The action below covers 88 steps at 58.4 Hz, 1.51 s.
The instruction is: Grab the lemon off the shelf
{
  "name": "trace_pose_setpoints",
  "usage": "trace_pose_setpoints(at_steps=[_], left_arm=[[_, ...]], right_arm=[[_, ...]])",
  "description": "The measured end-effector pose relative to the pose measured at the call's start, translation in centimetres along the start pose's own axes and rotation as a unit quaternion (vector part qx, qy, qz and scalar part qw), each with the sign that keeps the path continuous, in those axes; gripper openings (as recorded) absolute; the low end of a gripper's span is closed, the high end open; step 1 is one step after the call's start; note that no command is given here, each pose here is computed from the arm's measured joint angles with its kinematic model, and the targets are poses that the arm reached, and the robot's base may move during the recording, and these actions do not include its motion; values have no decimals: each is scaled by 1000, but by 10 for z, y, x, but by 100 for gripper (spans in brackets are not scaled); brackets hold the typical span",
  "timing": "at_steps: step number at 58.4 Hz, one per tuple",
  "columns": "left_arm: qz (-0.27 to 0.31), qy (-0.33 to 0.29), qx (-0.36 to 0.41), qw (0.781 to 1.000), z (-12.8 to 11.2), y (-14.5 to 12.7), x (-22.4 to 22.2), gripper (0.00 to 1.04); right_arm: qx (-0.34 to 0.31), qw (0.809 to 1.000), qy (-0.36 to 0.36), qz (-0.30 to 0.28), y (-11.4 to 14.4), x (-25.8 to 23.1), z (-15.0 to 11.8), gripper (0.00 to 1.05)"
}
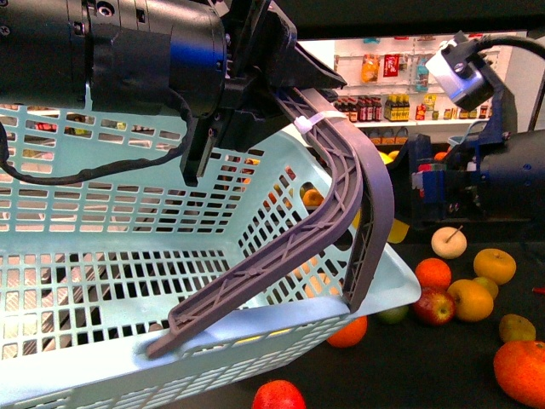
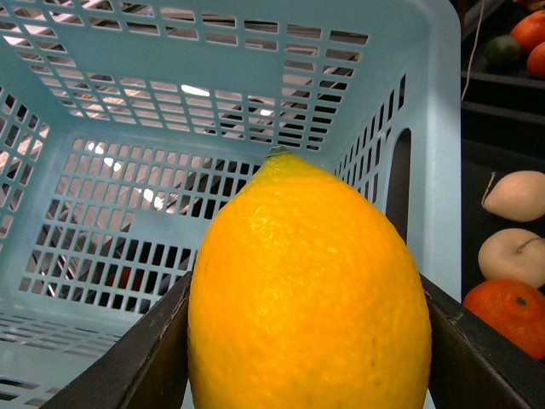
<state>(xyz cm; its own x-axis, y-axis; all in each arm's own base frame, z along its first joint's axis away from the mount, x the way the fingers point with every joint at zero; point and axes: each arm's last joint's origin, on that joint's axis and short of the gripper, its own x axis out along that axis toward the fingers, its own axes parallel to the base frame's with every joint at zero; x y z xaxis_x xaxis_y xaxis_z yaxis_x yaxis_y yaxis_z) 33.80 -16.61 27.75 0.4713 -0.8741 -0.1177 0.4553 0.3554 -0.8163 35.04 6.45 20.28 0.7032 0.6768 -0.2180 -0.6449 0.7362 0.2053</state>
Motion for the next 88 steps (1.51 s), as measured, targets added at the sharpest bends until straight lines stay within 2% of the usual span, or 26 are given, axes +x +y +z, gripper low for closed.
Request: trace_pose_setpoints(at_steps=[9, 12, 22, 26, 31, 36, 40, 43, 50, 55, 61, 62, 67, 72, 78, 88], left_arm=[[0, 0, 0, 1000, 0, 0, 0, 8], [0, 0, 0, 1000, 0, 0, 0, 8], [0, 0, -1, 1000, 0, 0, 0, 8], [0, 1, -2, 1000, 0, 0, 0, 8], [1, 0, -2, 1000, 0, 1, 0, 8], [2, -1, -2, 1000, 0, 1, 0, 8], [2, -1, -2, 1000, 0, 1, 0, 8], [2, -1, -2, 1000, 0, 1, 0, 8], [-1, 2, -2, 1000, 0, 0, 0, 8], [-1, 2, -3, 1000, 0, 0, 0, 8], [1, 0, -2, 1000, 0, 1, 0, 8], [1, -1, -2, 1000, 0, 1, 0, 8], [1, 0, -3, 1000, 0, 1, 0, 8], [1, 0, -3, 1000, 0, 1, 0, 8], [1, -1, -2, 1000, 0, 1, 0, 8], [0, 2, -5, 1000, 0, 1, 0, 8]], right_arm=[[8, 1000, 20, -9, 2, 10, -11, 67], [11, 1000, 26, -8, 3, 14, -14, 77], [11, 1000, 17, -16, 4, 19, -11, 99], [13, 999, 9, -29, 2, 20, -6, 97], [14, 997, 3, -76, -5, 13, 2, 97], [-12, 986, -22, -162, -16, -22, 22, 97], [-29, 980, -42, -193, -10, -61, 34, 97], [-28, 979, -47, -195, 0, -86, 34, 97], [-12, 981, -38, -190, 33, -149, 5, 97], [9, 979, -33, -201, 49, -178, -17, 97], [26, 974, -43, -221, 65, -206, -30, 97], [21, 973, -49, -225, 68, -208, -32, 96], [-28, 940, -105, -323, 82, -222, -44, 83], [-37, 926, -119, -357, 94, -233, -61, 69], [-54, 919, -143, -364, 104, -236, -66, 53], [-53, 920, -138, -362, 105, -228, -79, 25]])
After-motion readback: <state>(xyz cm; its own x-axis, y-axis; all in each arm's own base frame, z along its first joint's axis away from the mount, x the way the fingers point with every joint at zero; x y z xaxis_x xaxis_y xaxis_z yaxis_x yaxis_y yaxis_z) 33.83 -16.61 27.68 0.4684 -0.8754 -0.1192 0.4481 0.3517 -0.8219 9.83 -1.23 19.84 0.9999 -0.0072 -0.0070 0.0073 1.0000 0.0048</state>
